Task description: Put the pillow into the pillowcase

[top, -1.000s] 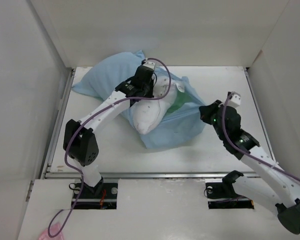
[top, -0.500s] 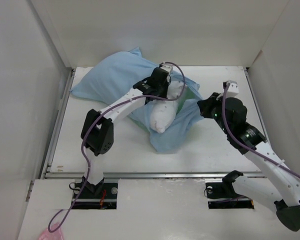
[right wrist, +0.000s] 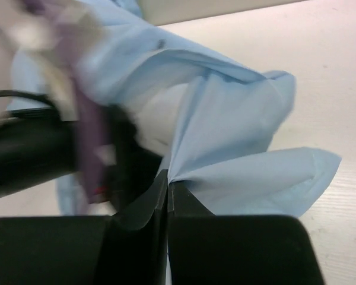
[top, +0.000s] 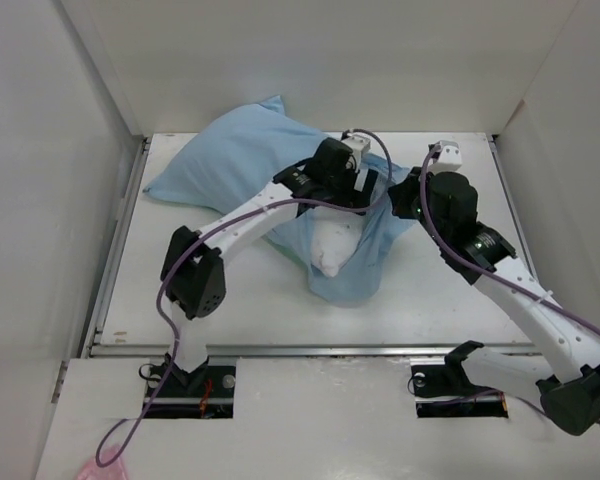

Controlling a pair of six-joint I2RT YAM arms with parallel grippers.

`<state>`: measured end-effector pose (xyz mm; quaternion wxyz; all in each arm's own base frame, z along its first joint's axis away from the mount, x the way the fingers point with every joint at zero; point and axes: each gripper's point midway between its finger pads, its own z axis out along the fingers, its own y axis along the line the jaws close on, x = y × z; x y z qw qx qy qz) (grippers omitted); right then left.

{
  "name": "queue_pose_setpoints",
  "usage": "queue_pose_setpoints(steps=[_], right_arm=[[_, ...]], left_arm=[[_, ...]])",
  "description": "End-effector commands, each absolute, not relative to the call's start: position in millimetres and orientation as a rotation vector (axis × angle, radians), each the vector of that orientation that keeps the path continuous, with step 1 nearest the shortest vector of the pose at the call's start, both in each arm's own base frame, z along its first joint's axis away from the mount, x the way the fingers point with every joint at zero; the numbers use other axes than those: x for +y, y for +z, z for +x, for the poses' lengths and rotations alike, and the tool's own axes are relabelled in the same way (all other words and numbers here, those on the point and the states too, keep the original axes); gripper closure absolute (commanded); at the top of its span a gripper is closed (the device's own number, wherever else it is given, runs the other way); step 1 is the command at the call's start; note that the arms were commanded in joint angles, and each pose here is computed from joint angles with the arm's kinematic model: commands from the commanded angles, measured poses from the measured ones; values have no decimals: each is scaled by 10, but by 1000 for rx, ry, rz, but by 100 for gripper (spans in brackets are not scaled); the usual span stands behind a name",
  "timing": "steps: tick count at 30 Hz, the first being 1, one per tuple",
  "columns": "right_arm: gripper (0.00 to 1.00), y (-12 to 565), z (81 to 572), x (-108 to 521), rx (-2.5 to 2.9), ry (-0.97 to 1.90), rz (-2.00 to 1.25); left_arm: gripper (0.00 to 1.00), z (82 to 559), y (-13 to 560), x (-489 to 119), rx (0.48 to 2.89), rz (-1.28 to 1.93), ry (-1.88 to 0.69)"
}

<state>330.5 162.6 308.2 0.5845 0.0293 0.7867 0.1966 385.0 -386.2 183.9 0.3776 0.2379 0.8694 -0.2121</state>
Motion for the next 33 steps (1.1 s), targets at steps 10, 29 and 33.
queue_pose_setpoints(steps=[10,29,33], right_arm=[[56,3130,3133,1066,1776,301,300],[41,1521,2934,1713,2213,486,232],[44,1242,3277,1762,2206,395,272]], left_arm=[[0,3395,3319,-3096,2045,429,-584],[0,2560,1492,-3241,2519,711,-309],[12,2717,1338,-3194,2542,681,-165]])
